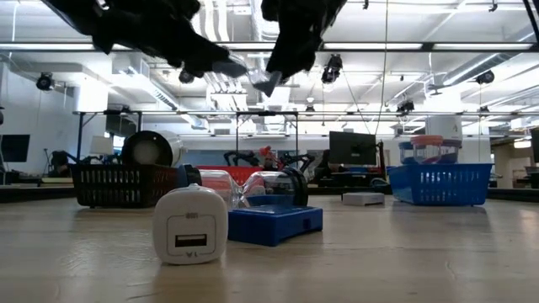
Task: Pick & Place Office items
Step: Put the blue hourglass into the blue bin
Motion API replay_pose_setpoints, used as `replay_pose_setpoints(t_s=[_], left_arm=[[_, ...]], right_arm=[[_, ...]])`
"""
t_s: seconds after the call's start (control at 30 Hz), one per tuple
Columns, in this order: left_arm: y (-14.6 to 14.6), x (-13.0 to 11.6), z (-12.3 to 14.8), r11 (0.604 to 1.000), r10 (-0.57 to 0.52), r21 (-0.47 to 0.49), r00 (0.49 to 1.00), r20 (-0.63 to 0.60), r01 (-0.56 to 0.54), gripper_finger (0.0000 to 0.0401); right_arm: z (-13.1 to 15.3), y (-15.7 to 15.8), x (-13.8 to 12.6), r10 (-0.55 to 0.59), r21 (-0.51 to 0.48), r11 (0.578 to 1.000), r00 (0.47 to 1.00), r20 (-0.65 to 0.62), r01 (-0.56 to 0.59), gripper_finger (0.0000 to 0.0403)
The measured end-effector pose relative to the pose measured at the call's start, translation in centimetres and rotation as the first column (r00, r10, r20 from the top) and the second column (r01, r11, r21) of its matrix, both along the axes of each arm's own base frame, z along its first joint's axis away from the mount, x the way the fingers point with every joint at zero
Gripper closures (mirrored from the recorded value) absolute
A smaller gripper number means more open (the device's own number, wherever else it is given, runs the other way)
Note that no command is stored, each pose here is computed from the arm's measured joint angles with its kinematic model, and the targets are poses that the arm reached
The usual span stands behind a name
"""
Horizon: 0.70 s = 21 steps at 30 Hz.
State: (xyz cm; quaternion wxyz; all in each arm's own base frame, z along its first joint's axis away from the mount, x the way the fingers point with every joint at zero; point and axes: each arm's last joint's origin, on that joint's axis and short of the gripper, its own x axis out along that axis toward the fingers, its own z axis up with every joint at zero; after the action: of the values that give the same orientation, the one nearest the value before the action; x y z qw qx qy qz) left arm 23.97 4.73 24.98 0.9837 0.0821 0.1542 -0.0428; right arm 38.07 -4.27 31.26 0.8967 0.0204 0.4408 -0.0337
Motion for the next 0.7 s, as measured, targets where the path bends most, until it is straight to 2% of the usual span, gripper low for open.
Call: replay_pose_setpoints(t_s=[0.2, 0.37, 0.53, 0.7], left_arm=[[-0.7, -3.0, 0.8, 1.0, 0.009, -0.01, 0.997, 0.077, -0.008, 0.0203], [-1.2, -5.3, 1.1, 0.999, 0.023, -0.028, 0.989, 0.144, -0.02, 0.0203], [-1.3, -6.0, 1.5, 0.999, 0.031, -0.046, 0.984, 0.178, -0.023, 0.0203], [-1.2, -5.6, 1.2, 0.998, 0.033, -0.052, 0.987, 0.159, -0.025, 0.0203]], right_arm=[[2.6, 0.8, -2.4, 0.018, -0.014, 1.0, 0.995, 0.1, -0.017, 0.0113], [3.5, 1.4, -4.1, 0.019, -0.018, 1.0, 0.969, 0.246, -0.015, 0.0127], [2.8, 1.6, -5.2, 0.022, -0.023, 1.0, 0.948, 0.318, -0.016, 0.0147], [1.2, 1.7, -6.0, 0.02, -0.023, 1.0, 0.955, 0.295, -0.014, 0.0161]])
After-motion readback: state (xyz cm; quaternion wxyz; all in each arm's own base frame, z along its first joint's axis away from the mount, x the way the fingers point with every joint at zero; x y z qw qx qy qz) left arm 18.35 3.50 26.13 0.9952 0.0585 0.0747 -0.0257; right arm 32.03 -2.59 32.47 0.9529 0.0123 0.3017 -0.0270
